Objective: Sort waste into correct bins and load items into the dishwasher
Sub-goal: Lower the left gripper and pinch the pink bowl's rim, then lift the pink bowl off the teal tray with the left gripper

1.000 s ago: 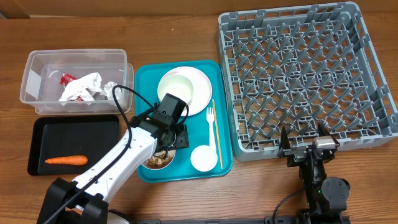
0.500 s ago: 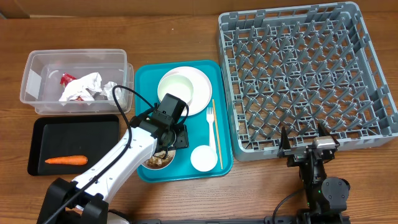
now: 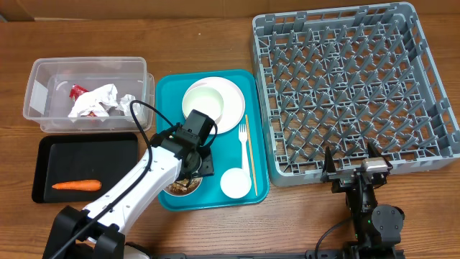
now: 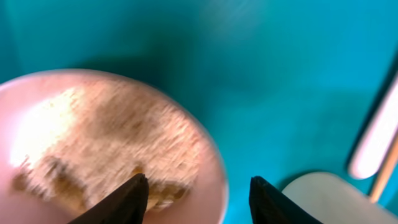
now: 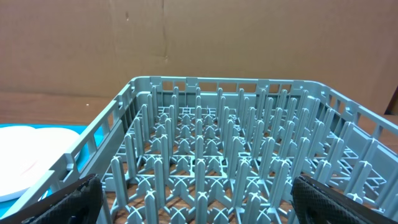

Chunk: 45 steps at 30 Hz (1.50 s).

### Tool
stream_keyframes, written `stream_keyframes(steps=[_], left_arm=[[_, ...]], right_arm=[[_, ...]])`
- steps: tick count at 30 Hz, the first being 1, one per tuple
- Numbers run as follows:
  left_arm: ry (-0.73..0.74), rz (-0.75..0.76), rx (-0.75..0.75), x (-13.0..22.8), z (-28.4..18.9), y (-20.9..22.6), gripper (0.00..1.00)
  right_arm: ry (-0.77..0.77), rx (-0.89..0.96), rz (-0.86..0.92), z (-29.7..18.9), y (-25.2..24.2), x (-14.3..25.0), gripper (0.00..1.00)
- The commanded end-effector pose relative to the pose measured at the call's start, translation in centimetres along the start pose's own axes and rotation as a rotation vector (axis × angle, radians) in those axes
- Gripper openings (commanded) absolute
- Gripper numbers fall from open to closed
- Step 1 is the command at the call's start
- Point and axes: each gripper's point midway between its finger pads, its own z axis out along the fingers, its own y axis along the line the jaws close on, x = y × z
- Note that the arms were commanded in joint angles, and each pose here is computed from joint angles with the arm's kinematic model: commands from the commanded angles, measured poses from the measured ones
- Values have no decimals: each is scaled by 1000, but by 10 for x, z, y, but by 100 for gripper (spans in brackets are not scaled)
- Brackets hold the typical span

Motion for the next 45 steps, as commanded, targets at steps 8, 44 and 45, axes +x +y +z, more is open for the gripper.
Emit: stream_keyframes(steps=[8,44,45], left_arm=[[-55,-8,0,-24,-32,-13,56],[54,-53,-108,-12,13,-10,50],[48,-53,-115,-13,13,-9,50]], right_arm=[[-4,2,0,0,0,2,100],[-4,2,0,0,0,2,100],[-4,2,0,0,0,2,100]])
